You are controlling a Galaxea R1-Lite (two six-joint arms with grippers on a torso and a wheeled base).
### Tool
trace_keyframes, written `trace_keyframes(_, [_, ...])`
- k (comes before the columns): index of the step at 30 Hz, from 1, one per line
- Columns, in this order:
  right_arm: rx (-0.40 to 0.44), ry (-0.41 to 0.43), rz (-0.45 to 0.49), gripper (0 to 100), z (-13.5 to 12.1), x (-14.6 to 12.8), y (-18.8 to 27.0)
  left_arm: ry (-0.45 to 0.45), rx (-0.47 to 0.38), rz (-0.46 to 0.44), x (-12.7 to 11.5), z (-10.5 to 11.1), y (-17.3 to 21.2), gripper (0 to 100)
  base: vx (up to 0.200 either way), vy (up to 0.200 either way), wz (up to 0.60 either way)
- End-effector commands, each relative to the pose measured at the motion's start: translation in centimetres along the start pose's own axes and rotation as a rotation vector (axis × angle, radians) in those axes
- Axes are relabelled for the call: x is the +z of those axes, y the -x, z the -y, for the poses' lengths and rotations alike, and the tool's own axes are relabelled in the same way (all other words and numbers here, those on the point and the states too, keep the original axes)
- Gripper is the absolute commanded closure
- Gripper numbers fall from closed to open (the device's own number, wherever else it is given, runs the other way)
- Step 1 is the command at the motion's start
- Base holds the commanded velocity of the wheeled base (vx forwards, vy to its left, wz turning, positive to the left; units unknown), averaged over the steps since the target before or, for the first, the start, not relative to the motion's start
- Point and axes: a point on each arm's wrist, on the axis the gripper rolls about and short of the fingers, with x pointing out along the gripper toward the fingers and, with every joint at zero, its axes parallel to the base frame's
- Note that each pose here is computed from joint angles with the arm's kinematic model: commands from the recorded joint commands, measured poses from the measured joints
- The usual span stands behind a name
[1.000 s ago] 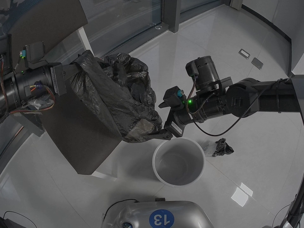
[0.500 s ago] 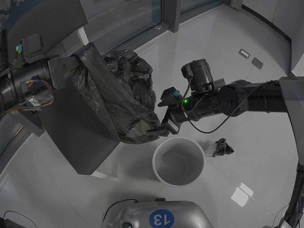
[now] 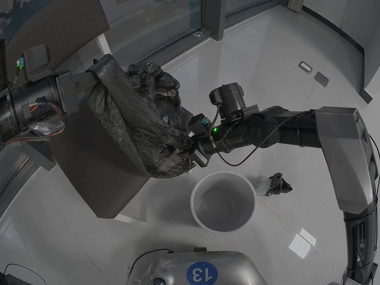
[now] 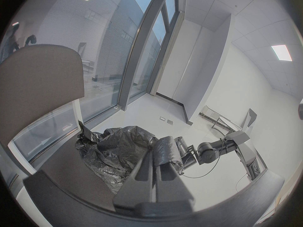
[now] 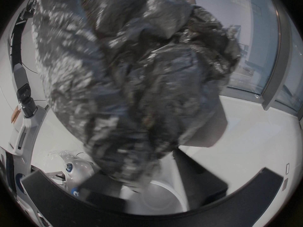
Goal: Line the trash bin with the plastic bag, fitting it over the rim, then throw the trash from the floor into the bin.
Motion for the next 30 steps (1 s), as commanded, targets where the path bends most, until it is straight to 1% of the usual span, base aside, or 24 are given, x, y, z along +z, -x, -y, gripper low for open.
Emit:
trace_keyframes(1, [0.039,-0.006,-0.027,100,-1.3,-0.8,-2.0,0.002,0.0,-0.003,-0.2,0.1,0.4,100,0.0,0.0,0.0])
trace_keyframes(8, [0.034,-0.012,-0.029,100,-1.1,-0.8,-1.8,0.006,-0.001,-0.012,-0.7,0.2,1.1,100,0.0,0.0,0.0])
trace_keyframes(10, [0.031,-0.015,-0.032,100,-0.9,-0.4,-1.0,0.004,-0.003,-0.01,-0.7,0.3,1.1,100,0.0,0.0,0.0])
trace_keyframes(11, [0.025,-0.014,-0.026,100,-0.7,0.5,0.6,0.004,-0.004,-0.011,-0.7,0.3,1.0,100,0.0,0.0,0.0])
trace_keyframes(13, [0.017,-0.015,-0.026,100,-0.4,1.3,2.2,0.004,-0.007,-0.016,-0.8,0.3,1.0,100,0.0,0.0,0.0])
trace_keyframes(15, [-0.007,-0.008,0.002,100,-0.1,2.8,4.9,0.006,-0.018,-0.027,-1.1,0.5,0.8,100,0.0,0.0,0.0])
trace_keyframes(17, [-0.021,-0.003,0.02,100,-0.2,3.7,6.7,0.009,-0.027,-0.041,-1.5,0.7,0.8,100,0.0,0.0,0.0])
trace_keyframes(19, [-0.054,-0.001,0.023,100,-0.5,4.4,9.6,0.012,-0.039,-0.068,-2.3,0.9,0.7,100,0.0,0.0,0.0])
trace_keyframes(21, [-0.079,-0.003,0.011,100,-1.0,4.5,11.6,0.013,-0.053,-0.093,-3.0,1.2,0.6,100,0.0,0.0,0.0])
trace_keyframes(22, [-0.091,-0.007,-0.003,100,-1.8,4.3,13.8,0.012,-0.068,-0.115,-3.6,1.5,0.3,100,0.0,0.0,0.0])
trace_keyframes(23, [-0.096,-0.014,-0.01,100,-1.9,4.0,14.7,0.014,-0.073,-0.127,-3.9,1.6,0.1,100,0.0,0.0,0.0])
trace_keyframes(27, [-0.115,-0.043,-0.04,100,-2.9,2.3,18.6,0.022,-0.082,-0.188,-5.3,1.6,-1.3,100,0.0,0.0,0.0])
trace_keyframes(29, [-0.124,-0.063,-0.063,100,-3.4,1.0,20.2,0.02,-0.089,-0.222,-6.0,1.6,-2.1,100,0.0,0.0,0.0])
trace_keyframes(30, [-0.124,-0.064,-0.065,100,-3.5,1.0,20.3,0.019,-0.091,-0.223,-6.1,1.6,-2.1,100,0.0,0.0,0.0])
